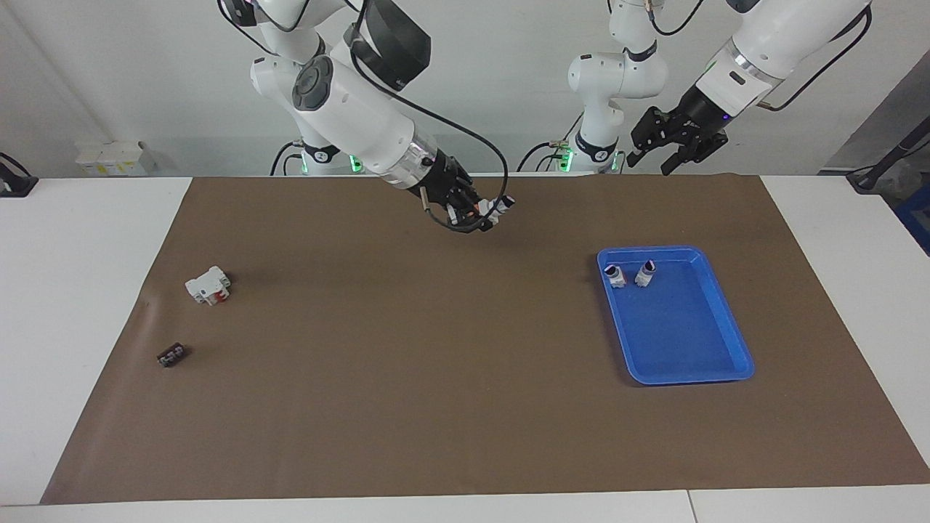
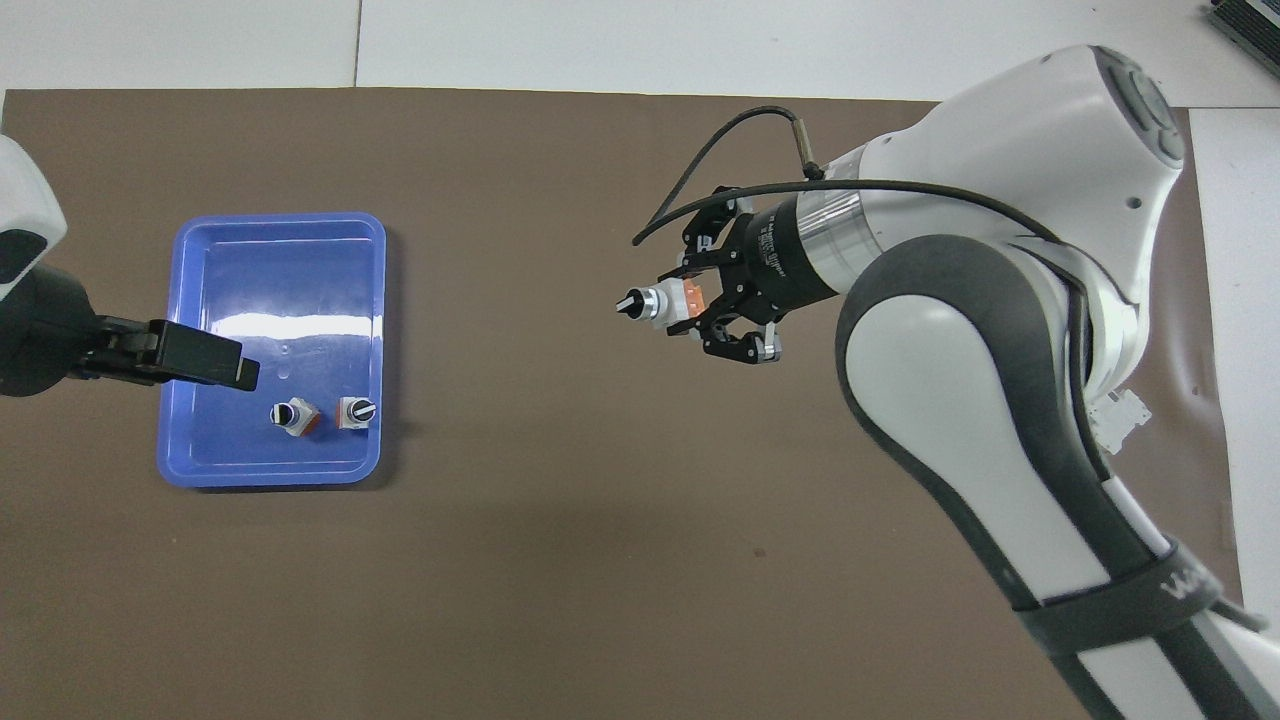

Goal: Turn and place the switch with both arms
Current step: 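Carry the switch toward the tray while the left gripper reaches toward it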

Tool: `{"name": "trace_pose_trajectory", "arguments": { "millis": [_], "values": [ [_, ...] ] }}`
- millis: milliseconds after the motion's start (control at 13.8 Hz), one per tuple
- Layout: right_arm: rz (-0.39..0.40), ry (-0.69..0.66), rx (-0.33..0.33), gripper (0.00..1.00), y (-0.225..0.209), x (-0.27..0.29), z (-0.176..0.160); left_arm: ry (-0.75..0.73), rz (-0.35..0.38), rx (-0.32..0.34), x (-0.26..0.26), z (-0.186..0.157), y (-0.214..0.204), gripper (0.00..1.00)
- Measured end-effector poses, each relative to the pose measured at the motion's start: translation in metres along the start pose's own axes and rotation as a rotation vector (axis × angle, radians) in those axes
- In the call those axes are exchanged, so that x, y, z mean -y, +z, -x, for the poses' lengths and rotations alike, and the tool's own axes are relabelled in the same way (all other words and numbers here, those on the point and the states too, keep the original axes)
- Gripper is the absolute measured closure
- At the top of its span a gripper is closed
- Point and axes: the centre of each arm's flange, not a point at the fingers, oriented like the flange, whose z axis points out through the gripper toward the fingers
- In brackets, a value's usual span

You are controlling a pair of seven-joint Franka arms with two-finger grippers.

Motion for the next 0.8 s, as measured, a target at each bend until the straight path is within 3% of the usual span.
{"name": "trace_pose_trajectory", "arguments": {
  "millis": [145,290,796],
  "values": [
    [0.015,0.050,0.001,0.59,0.011,-0.010,0.014,-0.103,0.113,0.013,-0.010,0.001,-0.003,0.30],
    [0.018,0.069,0.000,0.59,0.013,-0.011,0.016,-0.239,0.173,-0.005,-0.014,-0.003,-0.008,0.32],
    [0.036,0.028,0.002,0.59,0.032,-0.028,0.039,-0.664,0.222,-0.015,-0.054,-0.004,0.003,0.36]
  ]
}}
